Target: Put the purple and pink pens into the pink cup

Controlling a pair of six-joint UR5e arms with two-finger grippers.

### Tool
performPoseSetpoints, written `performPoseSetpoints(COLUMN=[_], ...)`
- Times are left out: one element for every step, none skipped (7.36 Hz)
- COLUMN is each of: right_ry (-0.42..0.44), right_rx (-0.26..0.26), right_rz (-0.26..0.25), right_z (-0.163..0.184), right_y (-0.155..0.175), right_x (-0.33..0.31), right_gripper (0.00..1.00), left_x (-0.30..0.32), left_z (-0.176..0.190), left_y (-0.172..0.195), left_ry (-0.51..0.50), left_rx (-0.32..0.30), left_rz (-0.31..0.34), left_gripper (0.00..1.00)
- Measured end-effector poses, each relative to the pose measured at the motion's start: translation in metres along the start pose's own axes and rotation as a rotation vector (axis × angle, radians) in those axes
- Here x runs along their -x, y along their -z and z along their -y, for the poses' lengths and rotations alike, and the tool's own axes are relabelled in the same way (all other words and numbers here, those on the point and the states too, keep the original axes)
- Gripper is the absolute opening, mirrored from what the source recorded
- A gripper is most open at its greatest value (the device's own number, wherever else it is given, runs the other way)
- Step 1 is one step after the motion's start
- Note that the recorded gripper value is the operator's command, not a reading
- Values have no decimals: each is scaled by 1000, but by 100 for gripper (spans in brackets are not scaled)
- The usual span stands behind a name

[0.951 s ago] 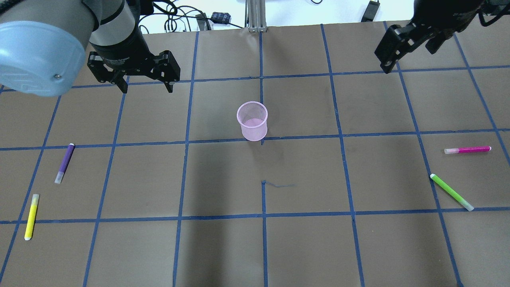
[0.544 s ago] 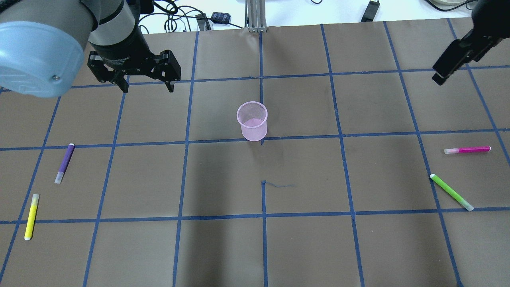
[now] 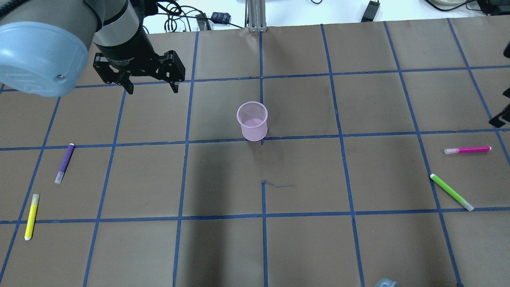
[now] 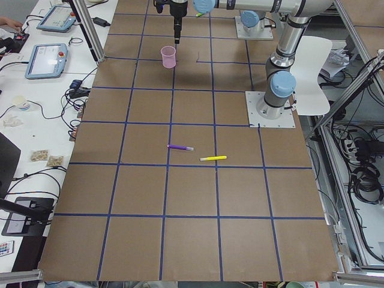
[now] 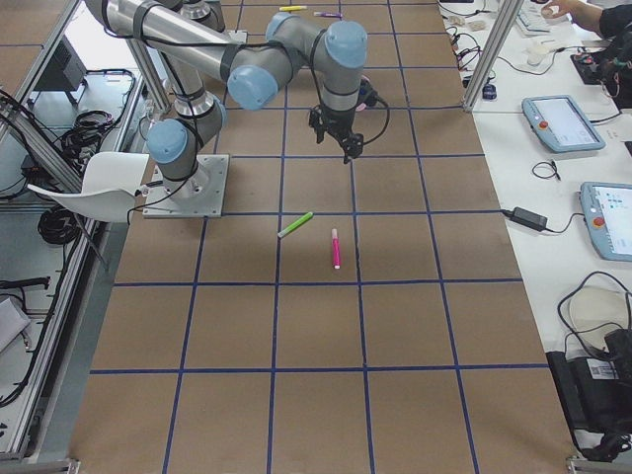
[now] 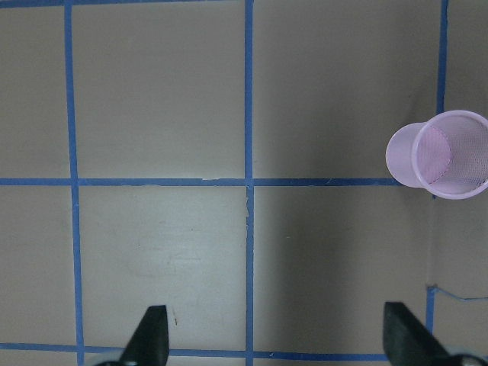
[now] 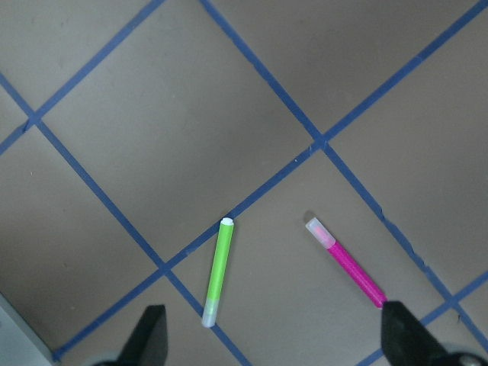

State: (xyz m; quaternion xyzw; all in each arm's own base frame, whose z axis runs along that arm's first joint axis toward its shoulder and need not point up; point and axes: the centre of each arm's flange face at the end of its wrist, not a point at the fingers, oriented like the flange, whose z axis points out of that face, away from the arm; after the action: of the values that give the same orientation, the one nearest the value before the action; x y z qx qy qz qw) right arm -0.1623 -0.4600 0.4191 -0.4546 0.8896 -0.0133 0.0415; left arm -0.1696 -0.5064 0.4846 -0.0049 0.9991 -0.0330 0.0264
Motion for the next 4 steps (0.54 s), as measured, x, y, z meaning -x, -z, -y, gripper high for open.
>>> performPoseSetpoints(right_ry=[140, 270, 398, 522], right_rx=[-42, -74, -97, -138], right_rz=[2, -7, -17, -23], right_z=[-39, -71, -96, -117], right_y=[-36, -74, -112, -145], right_x=[-6, -12, -22, -39], right_gripper=[100, 100, 100, 99], left_x=[11, 34, 71, 113], left_z=[2, 9, 19, 29], left_y=[-8, -21, -39, -64], left_ry=[3, 19, 41, 36], left_rx=[16, 41, 78, 121], left_rz=[7, 13, 10, 1], left_gripper=[100, 100, 100, 100])
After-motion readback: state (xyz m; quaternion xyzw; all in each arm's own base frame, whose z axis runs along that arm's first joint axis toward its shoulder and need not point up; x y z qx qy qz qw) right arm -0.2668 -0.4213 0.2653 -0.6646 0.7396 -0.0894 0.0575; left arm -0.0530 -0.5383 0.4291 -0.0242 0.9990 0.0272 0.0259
